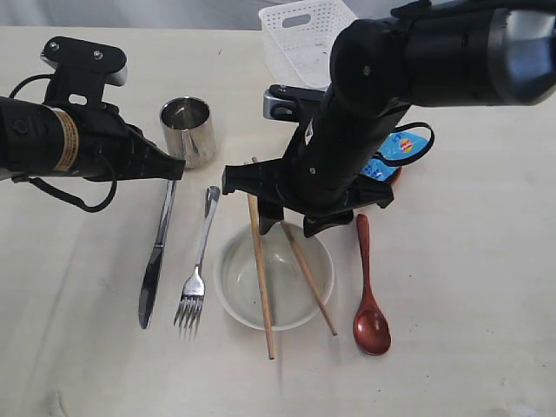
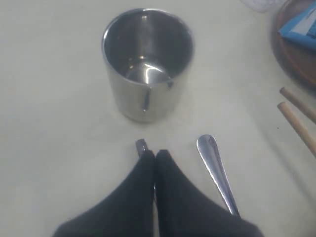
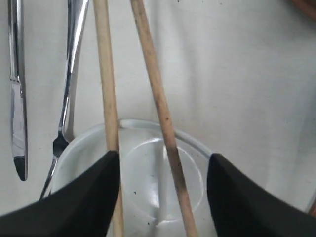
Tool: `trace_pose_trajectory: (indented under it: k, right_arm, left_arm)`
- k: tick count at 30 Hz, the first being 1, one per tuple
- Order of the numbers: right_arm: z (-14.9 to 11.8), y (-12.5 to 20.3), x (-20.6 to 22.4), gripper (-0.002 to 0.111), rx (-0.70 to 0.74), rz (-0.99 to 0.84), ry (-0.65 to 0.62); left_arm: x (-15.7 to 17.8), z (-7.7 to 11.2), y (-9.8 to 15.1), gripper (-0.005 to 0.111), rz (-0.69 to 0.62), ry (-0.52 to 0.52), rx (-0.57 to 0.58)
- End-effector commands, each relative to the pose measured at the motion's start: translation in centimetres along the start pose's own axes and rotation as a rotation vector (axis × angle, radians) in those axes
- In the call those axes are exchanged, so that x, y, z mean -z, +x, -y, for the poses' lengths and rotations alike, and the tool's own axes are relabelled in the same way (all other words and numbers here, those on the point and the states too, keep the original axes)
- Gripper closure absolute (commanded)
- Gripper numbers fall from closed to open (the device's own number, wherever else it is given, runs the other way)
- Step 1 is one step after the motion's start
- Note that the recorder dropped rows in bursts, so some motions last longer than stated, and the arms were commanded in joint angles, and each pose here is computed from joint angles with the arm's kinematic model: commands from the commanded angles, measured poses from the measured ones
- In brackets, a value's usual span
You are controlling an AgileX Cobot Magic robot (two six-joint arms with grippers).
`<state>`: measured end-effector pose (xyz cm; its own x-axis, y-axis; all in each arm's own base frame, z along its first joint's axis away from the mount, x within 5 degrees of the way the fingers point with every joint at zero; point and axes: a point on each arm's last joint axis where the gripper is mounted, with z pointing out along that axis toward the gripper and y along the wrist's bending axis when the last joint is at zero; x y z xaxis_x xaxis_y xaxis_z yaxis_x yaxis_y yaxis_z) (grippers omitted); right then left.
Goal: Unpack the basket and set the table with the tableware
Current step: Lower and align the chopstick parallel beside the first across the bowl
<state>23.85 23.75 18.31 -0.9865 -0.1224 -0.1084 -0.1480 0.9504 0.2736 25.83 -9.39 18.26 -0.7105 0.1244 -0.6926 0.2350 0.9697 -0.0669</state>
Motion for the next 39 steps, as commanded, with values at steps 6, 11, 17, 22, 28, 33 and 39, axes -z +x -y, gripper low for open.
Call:
trace_pose_trajectory:
  k: [6, 11, 17, 22, 28, 33, 39]
  right_arm:
    - [-1.1, 0.6, 0.0, 0.056, 0.054, -0.023, -0.069]
    - [-2.0, 1.4, -0.2, 0.056, 0.106, -0.030, -0.062]
    - [-1.8, 1.3, 0.2, 0.056, 0.154, -0.005, -0.029]
    - [-1.0, 1.4, 0.3, 0.053, 0.156, -0.023, 0.056]
    - [-1.3, 1.5, 0.2, 0.044, 0.165, -0.013, 0.044]
    - [-1.4, 1.4, 0.1, 0.044, 0.175, -0.013, 0.031]
    - [-1.6, 1.6, -0.2, 0.044, 0.196, -0.033, 0.009]
  left_arm:
    - [0.1, -0.1, -0.1, 0.107, 0.003, -0.008, 0.017]
    - [0.1, -0.1, -0.1, 0.107, 0.003, -0.008, 0.017]
    - [0.1, -0.1, -0.1, 0.107, 0.003, -0.008, 0.025]
    - [0.1, -0.1, -0.1, 0.107, 0.003, -0.008, 0.025]
    - [0.1, -0.1, -0.1, 0.107, 0.003, -0.008, 0.025]
    - [0.1, -0.1, -0.1, 0.107, 0.003, -0.008, 0.025]
    - [0.1, -0.1, -0.1, 0.107, 0.003, -0.008, 0.025]
